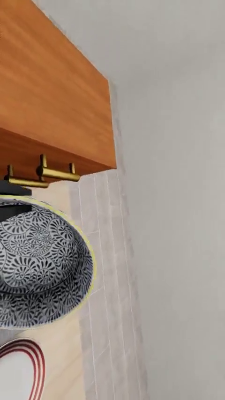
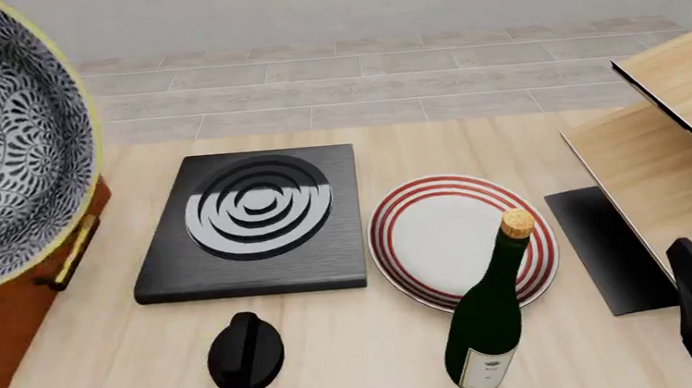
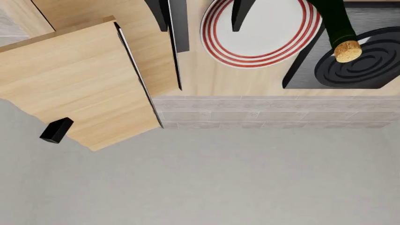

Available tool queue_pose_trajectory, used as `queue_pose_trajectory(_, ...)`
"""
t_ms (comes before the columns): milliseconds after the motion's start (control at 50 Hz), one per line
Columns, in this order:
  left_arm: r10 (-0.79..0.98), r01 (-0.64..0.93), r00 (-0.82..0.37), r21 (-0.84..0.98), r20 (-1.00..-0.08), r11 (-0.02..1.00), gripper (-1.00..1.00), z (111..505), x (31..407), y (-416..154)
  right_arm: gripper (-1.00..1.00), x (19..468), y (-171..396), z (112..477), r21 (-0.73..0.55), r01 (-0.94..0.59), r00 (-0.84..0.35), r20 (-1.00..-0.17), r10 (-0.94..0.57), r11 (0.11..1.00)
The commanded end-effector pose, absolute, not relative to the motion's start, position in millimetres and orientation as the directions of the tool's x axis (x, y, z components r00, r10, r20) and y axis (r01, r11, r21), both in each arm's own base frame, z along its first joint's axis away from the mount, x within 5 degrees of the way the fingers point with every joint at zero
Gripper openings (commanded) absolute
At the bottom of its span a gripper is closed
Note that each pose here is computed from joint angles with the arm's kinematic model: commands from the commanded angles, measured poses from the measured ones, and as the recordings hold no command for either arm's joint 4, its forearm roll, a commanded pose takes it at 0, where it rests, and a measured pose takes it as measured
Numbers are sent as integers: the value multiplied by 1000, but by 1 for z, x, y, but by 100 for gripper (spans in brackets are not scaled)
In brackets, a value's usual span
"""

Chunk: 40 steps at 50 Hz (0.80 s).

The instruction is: Put the bowl on the top of the cabinet.

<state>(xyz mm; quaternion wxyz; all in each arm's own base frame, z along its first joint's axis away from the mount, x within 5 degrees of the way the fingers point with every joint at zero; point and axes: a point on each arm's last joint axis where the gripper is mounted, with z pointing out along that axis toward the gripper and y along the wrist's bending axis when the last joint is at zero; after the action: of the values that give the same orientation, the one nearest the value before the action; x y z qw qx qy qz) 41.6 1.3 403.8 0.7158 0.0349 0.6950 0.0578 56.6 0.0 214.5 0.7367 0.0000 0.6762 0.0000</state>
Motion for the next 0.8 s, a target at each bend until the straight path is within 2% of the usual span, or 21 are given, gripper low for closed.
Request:
queue_pose_trajectory(20,81,-145,110,65,-991,987,-100,432,43,6,100,57,0,214,0,0,85,-996,0,1000)
queue_pose_trajectory(340,25,-305,220,-44,-975,951,-100,460,54,18,100,57,0,214,0,0,86,-996,0,1000)
queue_pose_trajectory(800,-119,-473,278,-243,-953,847,-100,469,93,58,100,57,0,214,0,0,85,-996,0,1000)
